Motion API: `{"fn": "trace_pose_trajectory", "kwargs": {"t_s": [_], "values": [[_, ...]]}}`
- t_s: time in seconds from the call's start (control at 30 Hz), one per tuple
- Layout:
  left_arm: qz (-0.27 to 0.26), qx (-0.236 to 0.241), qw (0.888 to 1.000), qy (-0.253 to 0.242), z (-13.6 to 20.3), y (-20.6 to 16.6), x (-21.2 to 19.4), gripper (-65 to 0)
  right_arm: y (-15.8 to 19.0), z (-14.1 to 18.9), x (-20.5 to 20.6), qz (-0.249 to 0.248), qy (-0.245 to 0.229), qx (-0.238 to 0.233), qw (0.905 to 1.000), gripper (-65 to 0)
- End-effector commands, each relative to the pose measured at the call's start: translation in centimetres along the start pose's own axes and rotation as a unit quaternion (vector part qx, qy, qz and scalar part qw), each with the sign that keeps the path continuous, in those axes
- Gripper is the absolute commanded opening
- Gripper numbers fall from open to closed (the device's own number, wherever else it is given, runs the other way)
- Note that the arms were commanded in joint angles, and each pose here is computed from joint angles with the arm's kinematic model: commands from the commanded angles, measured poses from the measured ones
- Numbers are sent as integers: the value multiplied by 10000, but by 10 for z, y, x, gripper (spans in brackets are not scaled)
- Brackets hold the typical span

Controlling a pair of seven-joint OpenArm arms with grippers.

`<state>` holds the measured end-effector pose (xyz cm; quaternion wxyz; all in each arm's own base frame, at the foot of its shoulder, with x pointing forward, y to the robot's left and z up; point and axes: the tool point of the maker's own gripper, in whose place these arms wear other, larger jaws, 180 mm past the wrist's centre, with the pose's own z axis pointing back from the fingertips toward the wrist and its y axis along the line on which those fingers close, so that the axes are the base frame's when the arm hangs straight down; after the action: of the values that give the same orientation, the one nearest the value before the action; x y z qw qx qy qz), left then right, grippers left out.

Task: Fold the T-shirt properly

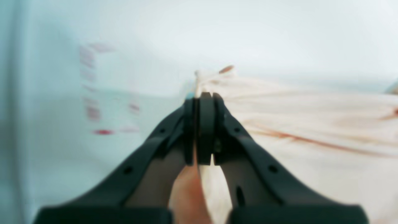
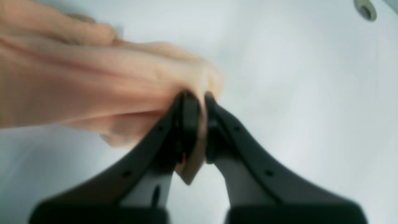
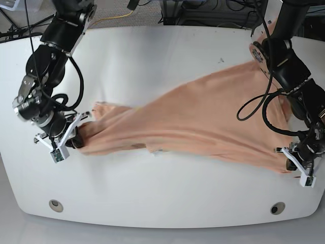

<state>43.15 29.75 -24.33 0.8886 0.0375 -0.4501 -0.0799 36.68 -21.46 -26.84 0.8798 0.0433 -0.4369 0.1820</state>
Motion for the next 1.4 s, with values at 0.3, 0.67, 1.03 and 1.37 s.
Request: {"fn": "trace_pose_trajectory", "kwargs": {"t_s": [0.3, 0.67, 1.03, 1.37], "values": [[-380, 1011, 9878, -1126, 79, 51, 115, -650, -79, 11, 97, 284, -459, -478, 9974, -650], [-310, 1763, 9647, -1930, 161, 97, 200, -650, -84, 63, 242, 1586, -1247, -951, 9748, -650], [-420, 1902, 9540, -2280, 194, 111, 243, -650, -72, 112, 297, 2404, -1445, -1498, 9481, -650], [-788, 2173, 9600, -1578, 172, 94, 178, -650, -21, 58, 165, 2351, -743, -921, 9648, -650]]}}
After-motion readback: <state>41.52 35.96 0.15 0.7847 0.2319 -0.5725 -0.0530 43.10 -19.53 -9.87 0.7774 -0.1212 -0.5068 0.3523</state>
